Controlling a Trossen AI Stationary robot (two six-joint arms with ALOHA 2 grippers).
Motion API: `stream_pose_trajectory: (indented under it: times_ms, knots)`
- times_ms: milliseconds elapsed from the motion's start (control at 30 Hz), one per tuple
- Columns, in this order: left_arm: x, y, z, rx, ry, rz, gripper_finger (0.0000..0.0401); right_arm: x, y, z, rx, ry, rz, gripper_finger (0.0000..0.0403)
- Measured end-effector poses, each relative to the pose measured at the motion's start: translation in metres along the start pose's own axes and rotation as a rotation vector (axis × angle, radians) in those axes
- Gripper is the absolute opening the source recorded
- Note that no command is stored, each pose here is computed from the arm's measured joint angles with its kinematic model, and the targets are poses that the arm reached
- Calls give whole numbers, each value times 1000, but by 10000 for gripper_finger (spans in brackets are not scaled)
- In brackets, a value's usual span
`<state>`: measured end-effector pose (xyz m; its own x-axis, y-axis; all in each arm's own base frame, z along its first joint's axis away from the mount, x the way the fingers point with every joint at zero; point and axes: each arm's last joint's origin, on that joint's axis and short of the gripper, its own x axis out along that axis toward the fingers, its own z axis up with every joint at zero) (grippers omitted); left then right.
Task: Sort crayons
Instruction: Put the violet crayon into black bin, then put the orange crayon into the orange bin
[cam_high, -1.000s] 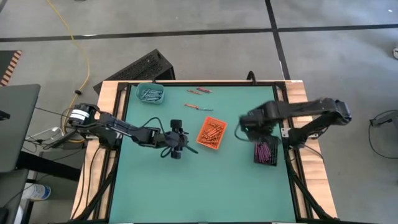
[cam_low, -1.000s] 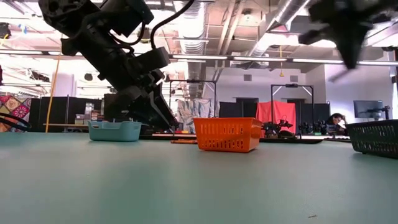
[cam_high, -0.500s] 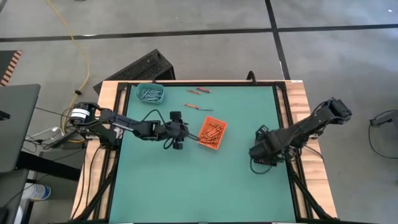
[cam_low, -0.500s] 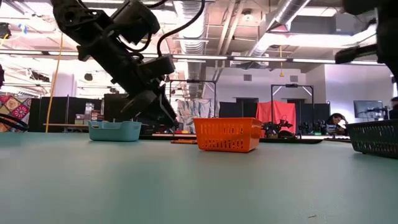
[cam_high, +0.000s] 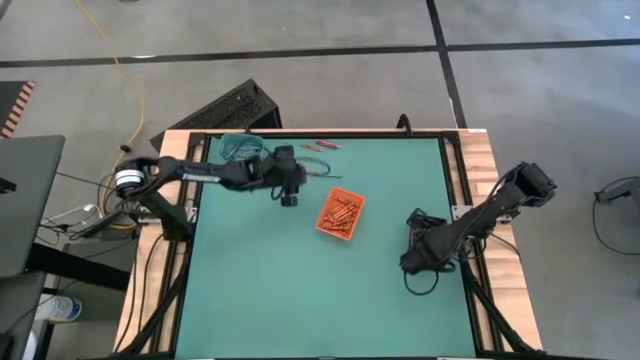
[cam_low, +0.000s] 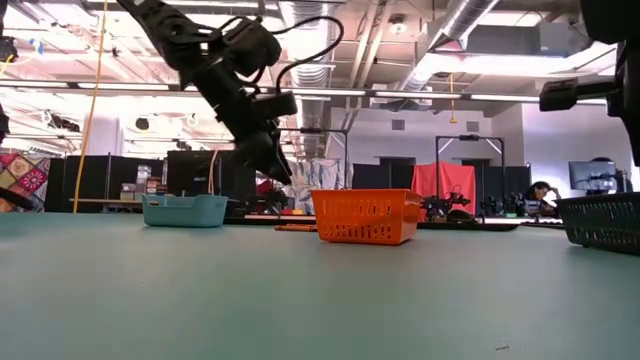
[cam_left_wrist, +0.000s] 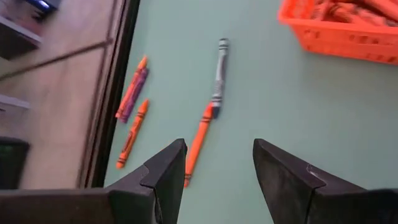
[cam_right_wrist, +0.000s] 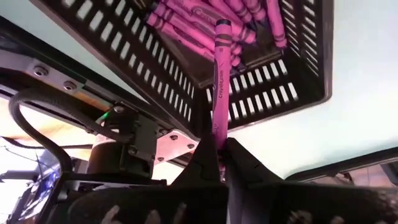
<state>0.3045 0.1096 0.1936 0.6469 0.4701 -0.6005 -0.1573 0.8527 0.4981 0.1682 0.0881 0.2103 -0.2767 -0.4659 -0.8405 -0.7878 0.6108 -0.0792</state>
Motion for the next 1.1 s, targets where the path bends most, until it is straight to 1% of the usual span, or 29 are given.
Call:
stream_pose_trajectory:
  times_ms: [67, 200, 333, 433, 500, 600, 867, 967, 1100]
  knots:
    - [1, 16, -1, -26, 13, -47, 176, 0, 0, 2, 2, -9, -2, 3]
    - [8, 39, -6, -66, 78, -189, 176, 0, -1, 3, 7, -26, -6, 4]
    - [26, 48, -13, -72, 179, -284, 176, 0, -1, 3, 7, -26, -5, 9]
    - [43, 50, -15, -61, 224, -342, 176, 0, -1, 3, 6, -26, -3, 22]
    - [55, 49, -17, -45, 262, -359, 176, 0, -1, 3, 6, -26, -3, 36]
    - [66, 51, -12, -27, 288, -347, 176, 0, -1, 3, 7, -26, -3, 60]
    - [69, 61, -2, 14, 257, -323, 176, 0, -2, 6, 23, -54, -12, 118]
    - [68, 67, -4, 21, 276, -325, 176, 0, -2, 6, 75, -50, -21, 137]
    - [68, 72, -10, 20, 288, -339, 176, 0, -2, 4, 162, -34, -30, 152]
